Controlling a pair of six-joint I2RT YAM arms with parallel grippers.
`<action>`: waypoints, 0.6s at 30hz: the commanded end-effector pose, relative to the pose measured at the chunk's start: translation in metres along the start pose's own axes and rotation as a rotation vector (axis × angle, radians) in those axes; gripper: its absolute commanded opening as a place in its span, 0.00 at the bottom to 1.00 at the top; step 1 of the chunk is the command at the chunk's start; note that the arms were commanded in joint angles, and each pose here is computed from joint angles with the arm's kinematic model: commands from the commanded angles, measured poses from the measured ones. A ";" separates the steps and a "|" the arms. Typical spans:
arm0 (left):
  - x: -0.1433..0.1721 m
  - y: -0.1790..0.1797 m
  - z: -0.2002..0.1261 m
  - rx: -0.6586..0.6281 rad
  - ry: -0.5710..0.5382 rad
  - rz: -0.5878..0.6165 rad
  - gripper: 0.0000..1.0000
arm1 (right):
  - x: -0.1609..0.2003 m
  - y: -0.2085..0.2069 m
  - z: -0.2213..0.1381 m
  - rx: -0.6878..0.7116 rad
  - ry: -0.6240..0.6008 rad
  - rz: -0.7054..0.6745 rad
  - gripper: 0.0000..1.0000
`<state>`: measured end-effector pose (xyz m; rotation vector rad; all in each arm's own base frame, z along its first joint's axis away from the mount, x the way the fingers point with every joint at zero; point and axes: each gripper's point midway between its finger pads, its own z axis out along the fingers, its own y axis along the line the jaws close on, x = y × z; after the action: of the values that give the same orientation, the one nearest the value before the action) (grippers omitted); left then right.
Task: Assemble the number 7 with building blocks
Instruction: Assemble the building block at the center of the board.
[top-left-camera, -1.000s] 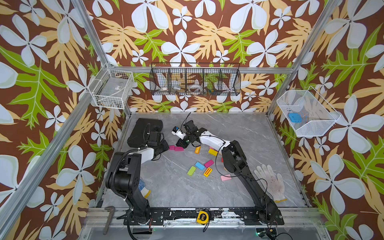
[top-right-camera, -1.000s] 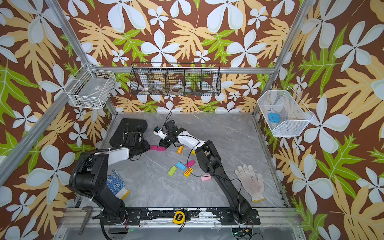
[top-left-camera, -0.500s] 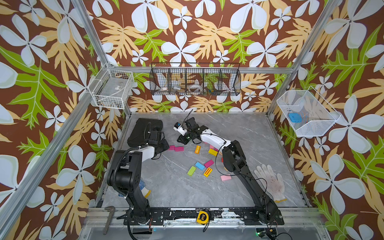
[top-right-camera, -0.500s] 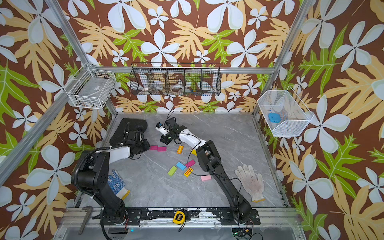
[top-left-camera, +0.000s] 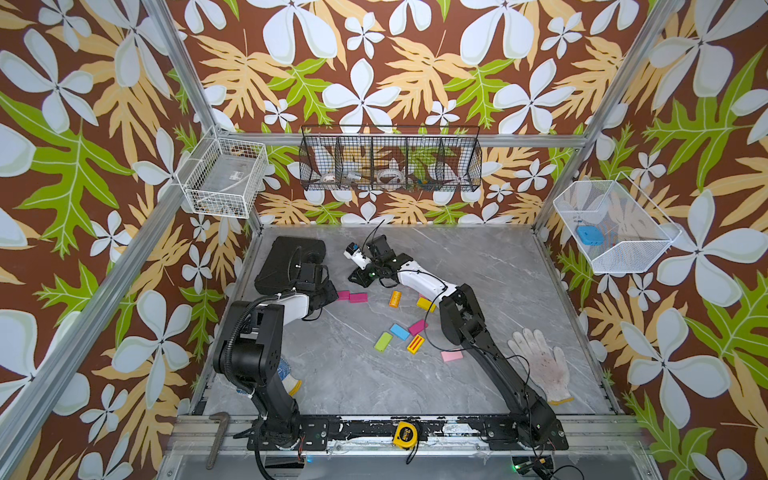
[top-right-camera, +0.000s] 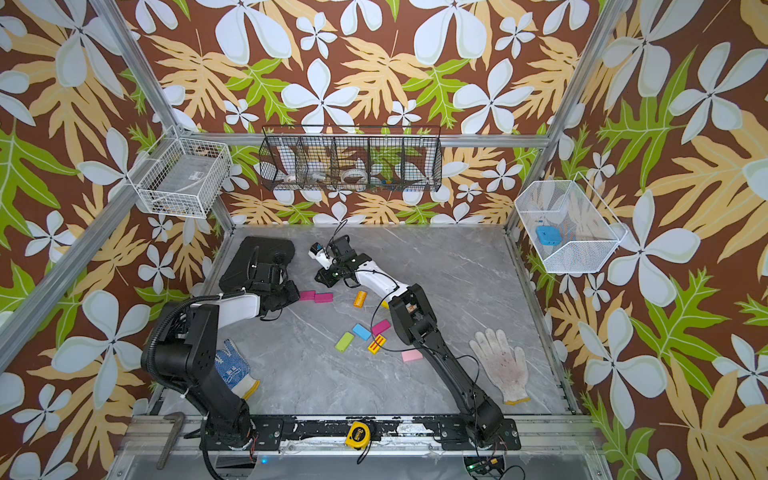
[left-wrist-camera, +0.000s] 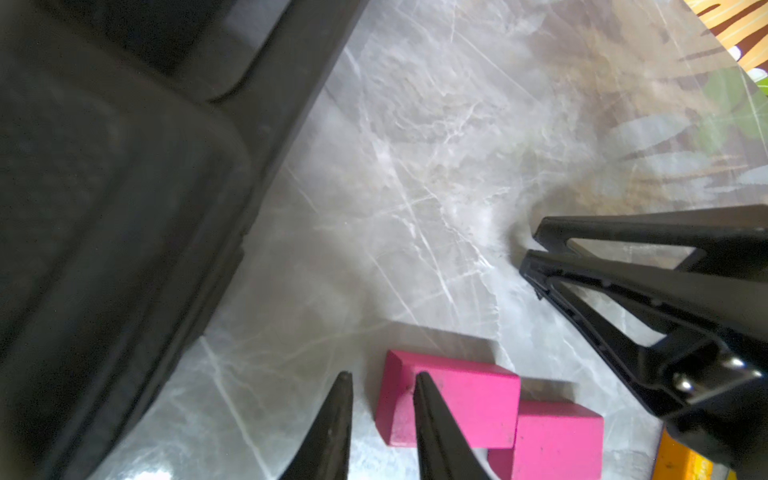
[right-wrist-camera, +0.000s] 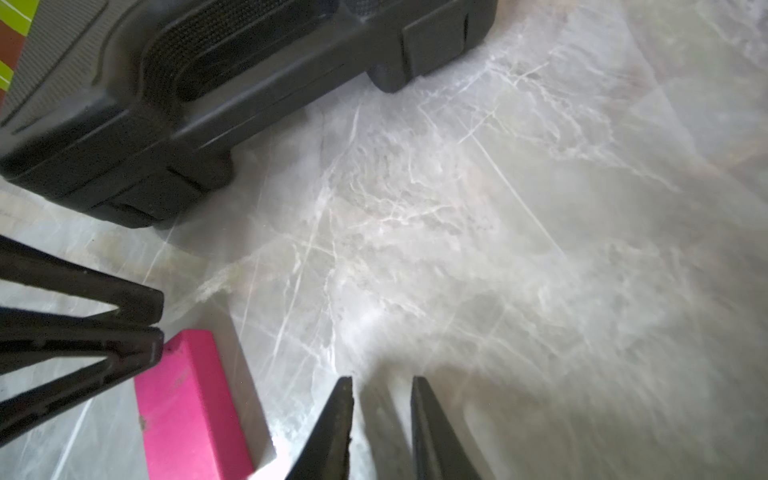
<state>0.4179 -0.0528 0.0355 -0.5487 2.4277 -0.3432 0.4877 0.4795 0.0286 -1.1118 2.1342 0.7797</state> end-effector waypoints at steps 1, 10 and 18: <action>-0.004 0.004 -0.003 -0.024 -0.021 -0.014 0.27 | 0.016 0.011 0.002 -0.016 0.066 -0.019 0.24; -0.008 0.004 -0.001 -0.031 -0.029 -0.013 0.23 | 0.024 0.020 0.001 -0.014 0.100 -0.045 0.22; -0.013 0.002 0.003 -0.038 -0.025 -0.001 0.21 | 0.022 0.024 -0.006 -0.012 0.102 -0.060 0.19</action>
<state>0.4264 -0.0473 0.0383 -0.5756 2.4136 -0.3055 0.4629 0.4842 0.0273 -1.2211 2.1155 0.7543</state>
